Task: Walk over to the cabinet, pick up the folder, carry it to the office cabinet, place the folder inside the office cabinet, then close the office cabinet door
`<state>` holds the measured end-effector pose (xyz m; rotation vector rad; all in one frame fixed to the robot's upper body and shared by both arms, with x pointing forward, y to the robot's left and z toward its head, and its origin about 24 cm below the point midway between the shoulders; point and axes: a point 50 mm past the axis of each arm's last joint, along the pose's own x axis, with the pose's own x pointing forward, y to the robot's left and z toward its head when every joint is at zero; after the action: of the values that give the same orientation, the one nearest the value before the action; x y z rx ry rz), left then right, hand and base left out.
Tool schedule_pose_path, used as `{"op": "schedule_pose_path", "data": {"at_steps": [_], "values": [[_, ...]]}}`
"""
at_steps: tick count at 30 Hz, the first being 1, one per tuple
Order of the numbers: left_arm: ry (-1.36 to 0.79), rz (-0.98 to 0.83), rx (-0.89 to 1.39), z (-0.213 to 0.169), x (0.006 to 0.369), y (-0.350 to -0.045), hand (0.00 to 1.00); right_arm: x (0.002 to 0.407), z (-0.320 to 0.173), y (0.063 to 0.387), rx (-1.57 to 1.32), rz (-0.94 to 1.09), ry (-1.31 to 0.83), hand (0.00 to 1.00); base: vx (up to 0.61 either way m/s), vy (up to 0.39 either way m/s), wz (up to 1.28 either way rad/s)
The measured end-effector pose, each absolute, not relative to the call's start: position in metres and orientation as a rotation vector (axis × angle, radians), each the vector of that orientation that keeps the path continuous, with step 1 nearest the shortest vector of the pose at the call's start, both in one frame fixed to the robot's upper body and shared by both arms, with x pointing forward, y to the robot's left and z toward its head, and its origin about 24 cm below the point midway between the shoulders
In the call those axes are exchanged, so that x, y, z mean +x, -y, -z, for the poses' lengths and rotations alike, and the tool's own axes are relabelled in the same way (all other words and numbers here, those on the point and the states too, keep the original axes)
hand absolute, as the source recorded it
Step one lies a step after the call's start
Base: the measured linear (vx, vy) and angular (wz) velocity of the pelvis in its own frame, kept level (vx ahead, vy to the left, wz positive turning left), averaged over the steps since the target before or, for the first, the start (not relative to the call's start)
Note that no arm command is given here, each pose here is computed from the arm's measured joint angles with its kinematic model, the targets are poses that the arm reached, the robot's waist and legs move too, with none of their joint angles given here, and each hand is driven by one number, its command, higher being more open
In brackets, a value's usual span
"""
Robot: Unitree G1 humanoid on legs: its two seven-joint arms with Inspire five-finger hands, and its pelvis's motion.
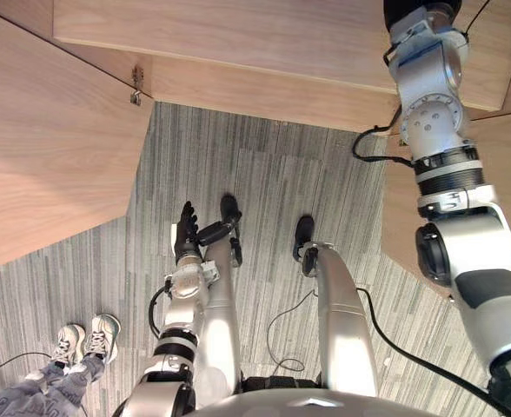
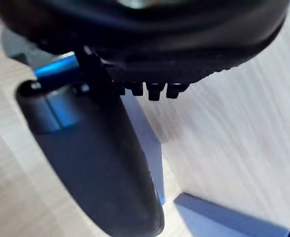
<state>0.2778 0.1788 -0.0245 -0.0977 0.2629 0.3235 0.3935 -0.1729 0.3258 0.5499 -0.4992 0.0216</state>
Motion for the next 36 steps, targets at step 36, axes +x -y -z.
{"op": "schedule_pose_path", "data": {"at_steps": [36], "values": [[-0.318, -0.23, 0.081, 0.038, 0.268, -0.202, 1.0, 0.356, -0.238, 0.221, -0.833, -0.068, 0.445, 1.0, 0.02, -0.013, -0.04]]}}
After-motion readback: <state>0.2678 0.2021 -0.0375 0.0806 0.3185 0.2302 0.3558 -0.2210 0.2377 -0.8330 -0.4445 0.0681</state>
